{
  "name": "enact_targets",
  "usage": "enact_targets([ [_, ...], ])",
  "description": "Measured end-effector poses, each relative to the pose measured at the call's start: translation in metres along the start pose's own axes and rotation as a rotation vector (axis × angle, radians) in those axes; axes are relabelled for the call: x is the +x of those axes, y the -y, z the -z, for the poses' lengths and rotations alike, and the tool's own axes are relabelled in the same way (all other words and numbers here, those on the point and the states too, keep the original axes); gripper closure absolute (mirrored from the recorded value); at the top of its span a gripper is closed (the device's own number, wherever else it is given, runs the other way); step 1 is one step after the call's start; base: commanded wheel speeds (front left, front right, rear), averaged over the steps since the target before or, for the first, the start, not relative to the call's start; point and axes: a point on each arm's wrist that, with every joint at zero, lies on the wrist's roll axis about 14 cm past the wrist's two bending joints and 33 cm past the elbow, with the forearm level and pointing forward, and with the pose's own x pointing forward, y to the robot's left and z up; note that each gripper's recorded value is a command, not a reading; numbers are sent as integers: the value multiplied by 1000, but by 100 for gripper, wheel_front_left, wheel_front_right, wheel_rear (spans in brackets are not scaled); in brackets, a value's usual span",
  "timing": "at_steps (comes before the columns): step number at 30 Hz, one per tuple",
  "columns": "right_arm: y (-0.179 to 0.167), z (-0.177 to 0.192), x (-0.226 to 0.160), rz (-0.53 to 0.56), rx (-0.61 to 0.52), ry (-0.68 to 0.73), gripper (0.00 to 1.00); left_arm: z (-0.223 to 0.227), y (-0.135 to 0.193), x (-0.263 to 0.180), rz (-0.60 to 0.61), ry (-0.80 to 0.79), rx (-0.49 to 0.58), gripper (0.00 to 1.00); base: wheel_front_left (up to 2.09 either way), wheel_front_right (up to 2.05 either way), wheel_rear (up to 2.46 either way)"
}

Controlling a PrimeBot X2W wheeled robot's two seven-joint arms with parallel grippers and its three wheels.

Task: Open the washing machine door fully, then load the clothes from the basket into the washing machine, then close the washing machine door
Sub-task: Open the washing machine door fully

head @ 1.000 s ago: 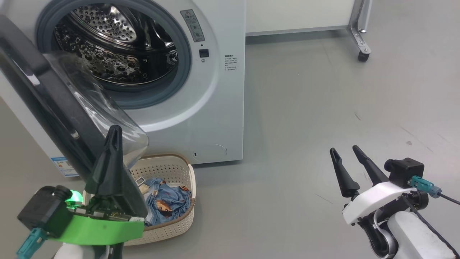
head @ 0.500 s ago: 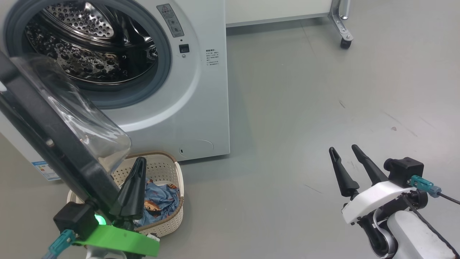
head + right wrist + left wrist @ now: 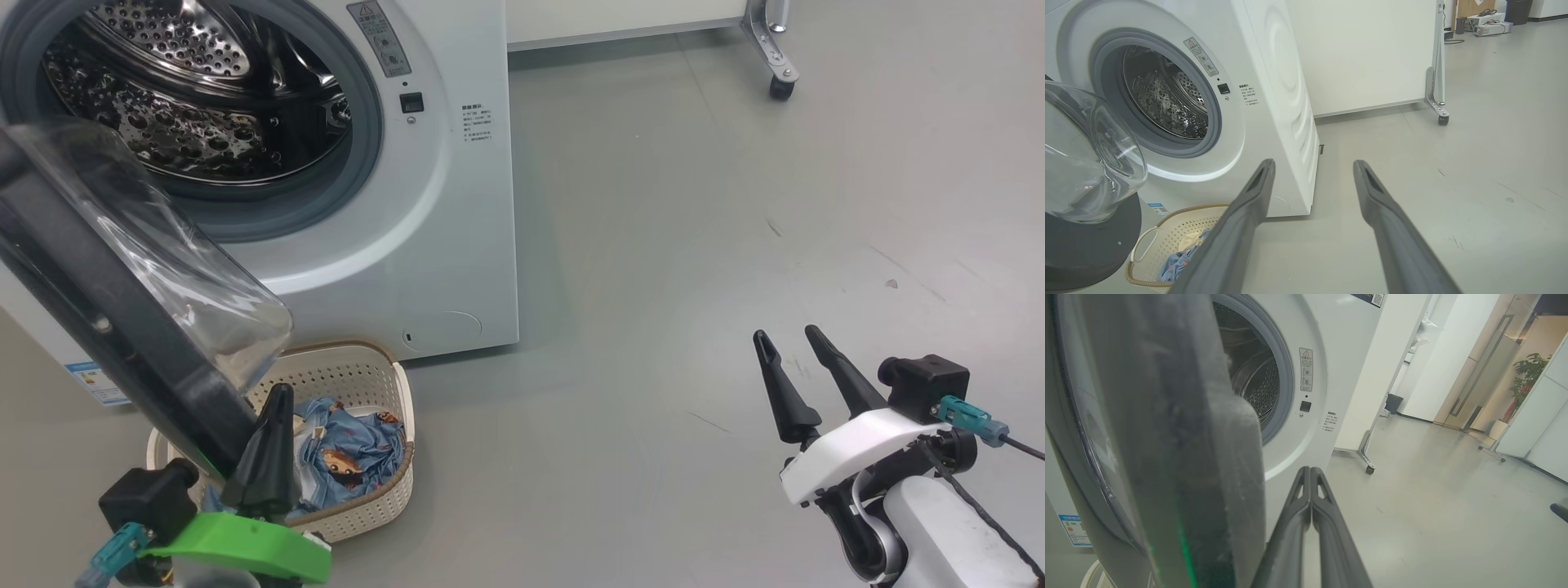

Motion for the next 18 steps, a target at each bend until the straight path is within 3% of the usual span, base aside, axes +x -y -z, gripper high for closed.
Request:
enact_targets([
  [18,-13,-2,15,-46,2,5,0,5,-31,-17,-117,-25,5,100,0,0,0],
])
